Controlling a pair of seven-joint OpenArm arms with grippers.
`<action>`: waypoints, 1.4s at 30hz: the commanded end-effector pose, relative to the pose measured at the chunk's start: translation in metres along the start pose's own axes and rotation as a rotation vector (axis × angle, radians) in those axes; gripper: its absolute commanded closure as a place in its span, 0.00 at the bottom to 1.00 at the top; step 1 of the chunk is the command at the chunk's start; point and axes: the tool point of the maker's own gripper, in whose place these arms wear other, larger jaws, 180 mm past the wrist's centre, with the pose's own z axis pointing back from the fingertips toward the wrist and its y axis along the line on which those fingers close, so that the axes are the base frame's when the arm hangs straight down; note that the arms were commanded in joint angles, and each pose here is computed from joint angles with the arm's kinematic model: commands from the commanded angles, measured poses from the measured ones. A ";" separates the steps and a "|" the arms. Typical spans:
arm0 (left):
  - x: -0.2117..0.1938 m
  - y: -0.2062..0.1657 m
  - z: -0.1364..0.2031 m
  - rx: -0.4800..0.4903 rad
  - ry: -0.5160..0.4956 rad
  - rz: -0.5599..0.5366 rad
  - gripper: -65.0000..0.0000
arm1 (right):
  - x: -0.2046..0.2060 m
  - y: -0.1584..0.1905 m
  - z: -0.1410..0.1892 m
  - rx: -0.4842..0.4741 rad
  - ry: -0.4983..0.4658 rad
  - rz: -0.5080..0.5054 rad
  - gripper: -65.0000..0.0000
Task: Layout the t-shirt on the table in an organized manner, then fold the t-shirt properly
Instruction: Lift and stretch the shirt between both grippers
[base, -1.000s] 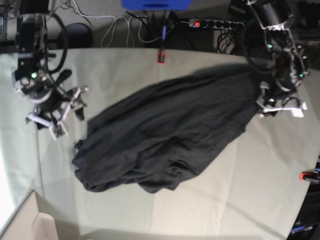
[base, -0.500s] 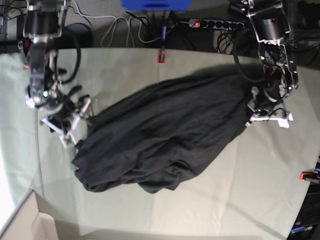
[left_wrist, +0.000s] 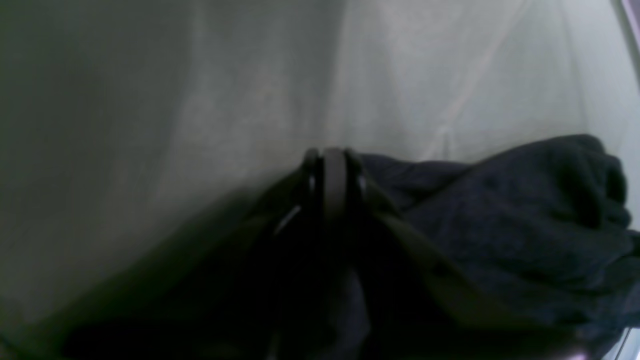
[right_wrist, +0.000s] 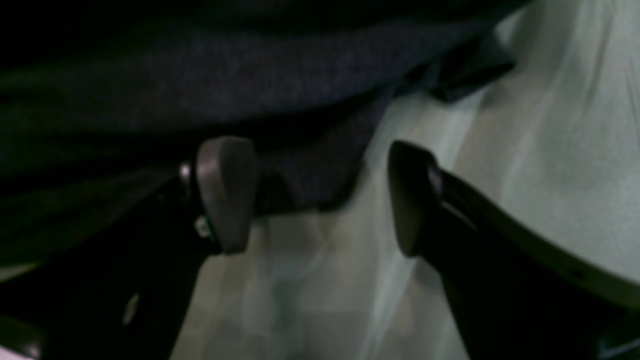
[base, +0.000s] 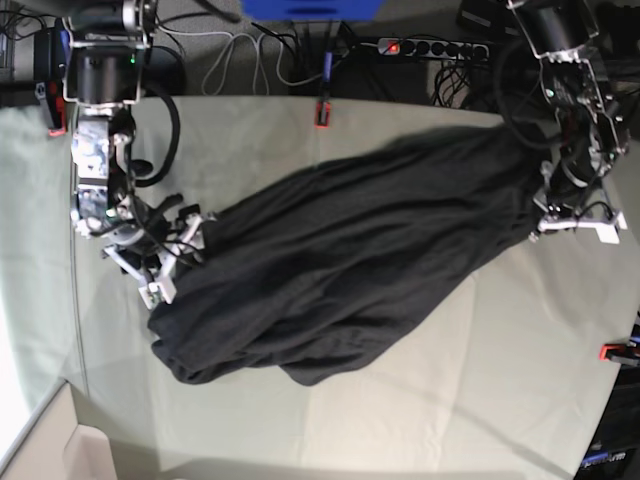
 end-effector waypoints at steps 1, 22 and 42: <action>0.016 -0.004 0.002 -0.012 -0.042 -0.012 1.00 | 0.026 0.000 -0.001 0.006 -0.061 -0.005 0.36; 0.017 -0.006 0.002 -0.015 -0.045 -0.011 1.00 | -0.012 0.006 0.075 -0.075 -0.124 0.108 1.00; 0.016 -0.004 0.002 -0.012 -0.042 -0.012 1.00 | -0.128 0.001 0.159 -0.125 0.174 0.087 1.00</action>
